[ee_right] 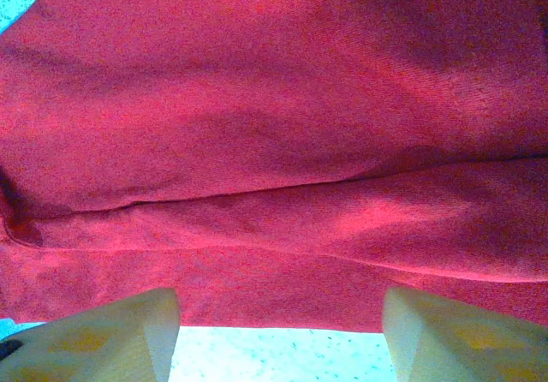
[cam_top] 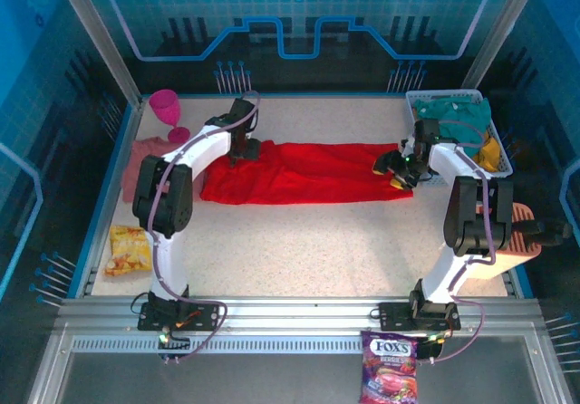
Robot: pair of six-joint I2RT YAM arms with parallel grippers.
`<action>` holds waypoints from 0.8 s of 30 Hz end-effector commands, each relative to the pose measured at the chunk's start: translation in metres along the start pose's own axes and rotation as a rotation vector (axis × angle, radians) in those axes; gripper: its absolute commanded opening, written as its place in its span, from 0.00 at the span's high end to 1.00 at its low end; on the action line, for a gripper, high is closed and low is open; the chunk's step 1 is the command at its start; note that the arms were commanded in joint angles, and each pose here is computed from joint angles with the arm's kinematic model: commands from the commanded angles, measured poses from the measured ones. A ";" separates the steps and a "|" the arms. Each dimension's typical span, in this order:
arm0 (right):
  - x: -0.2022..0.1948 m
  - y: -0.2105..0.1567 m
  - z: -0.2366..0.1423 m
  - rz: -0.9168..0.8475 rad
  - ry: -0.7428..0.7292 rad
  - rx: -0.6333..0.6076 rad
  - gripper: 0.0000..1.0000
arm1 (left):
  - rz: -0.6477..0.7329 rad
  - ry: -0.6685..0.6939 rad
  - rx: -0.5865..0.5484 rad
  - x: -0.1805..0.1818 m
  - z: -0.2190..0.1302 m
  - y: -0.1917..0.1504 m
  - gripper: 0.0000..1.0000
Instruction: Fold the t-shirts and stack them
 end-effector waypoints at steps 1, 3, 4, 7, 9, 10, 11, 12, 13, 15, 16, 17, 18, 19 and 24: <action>0.001 -0.002 -0.001 -0.004 0.024 0.007 0.35 | -0.005 0.031 0.032 -0.002 0.004 0.000 0.46; 0.001 -0.002 -0.002 -0.003 0.028 0.006 0.35 | -0.003 0.057 0.045 -0.001 0.006 -0.001 0.46; 0.001 -0.002 -0.002 -0.004 0.026 0.006 0.35 | -0.003 0.062 0.048 0.000 0.007 -0.002 0.46; 0.001 -0.002 -0.001 -0.005 0.027 0.007 0.35 | -0.001 0.062 0.051 0.000 0.009 -0.002 0.45; 0.001 -0.002 -0.001 -0.001 0.029 0.008 0.35 | -0.001 0.067 0.056 0.000 0.010 -0.002 0.45; 0.001 -0.002 0.000 -0.002 0.030 0.009 0.35 | 0.002 0.065 0.060 -0.001 0.011 -0.003 0.46; 0.001 -0.002 -0.001 -0.003 0.031 0.009 0.35 | 0.004 0.069 0.062 -0.001 0.012 -0.002 0.46; 0.001 -0.002 -0.001 -0.002 0.031 0.009 0.35 | 0.006 0.075 0.063 -0.001 0.013 -0.002 0.46; 0.001 -0.001 -0.001 -0.002 0.031 0.007 0.35 | 0.006 0.083 0.066 0.000 0.014 -0.003 0.47; 0.001 -0.001 -0.001 -0.003 0.031 0.006 0.35 | 0.005 0.101 0.067 0.001 0.015 -0.002 0.49; 0.001 -0.001 -0.002 -0.002 0.030 0.006 0.35 | 0.007 0.106 0.069 0.001 0.015 -0.002 0.50; 0.001 -0.001 -0.002 -0.003 0.030 0.006 0.35 | 0.008 0.109 0.071 0.001 0.016 -0.002 0.51; 0.001 -0.001 -0.002 -0.002 0.030 0.006 0.35 | 0.009 0.118 0.071 0.002 0.016 -0.002 0.53; 0.001 -0.001 -0.001 0.000 0.030 0.008 0.35 | 0.007 0.124 0.073 0.003 0.017 -0.002 0.55; 0.001 0.000 -0.002 0.000 0.030 0.004 0.35 | 0.021 0.147 0.072 0.004 0.017 0.000 0.66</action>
Point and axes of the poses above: each hand's point on the last joint's axis, 136 mm out from that joint toward the fingers, its own z axis out along the fingers, its own x axis along the line the jaws close on, y = z × x, the point moved 8 cm from there along -z, back along the fingers, and after that the axes turned 7 degrees about -z, right-handed, at the moved point
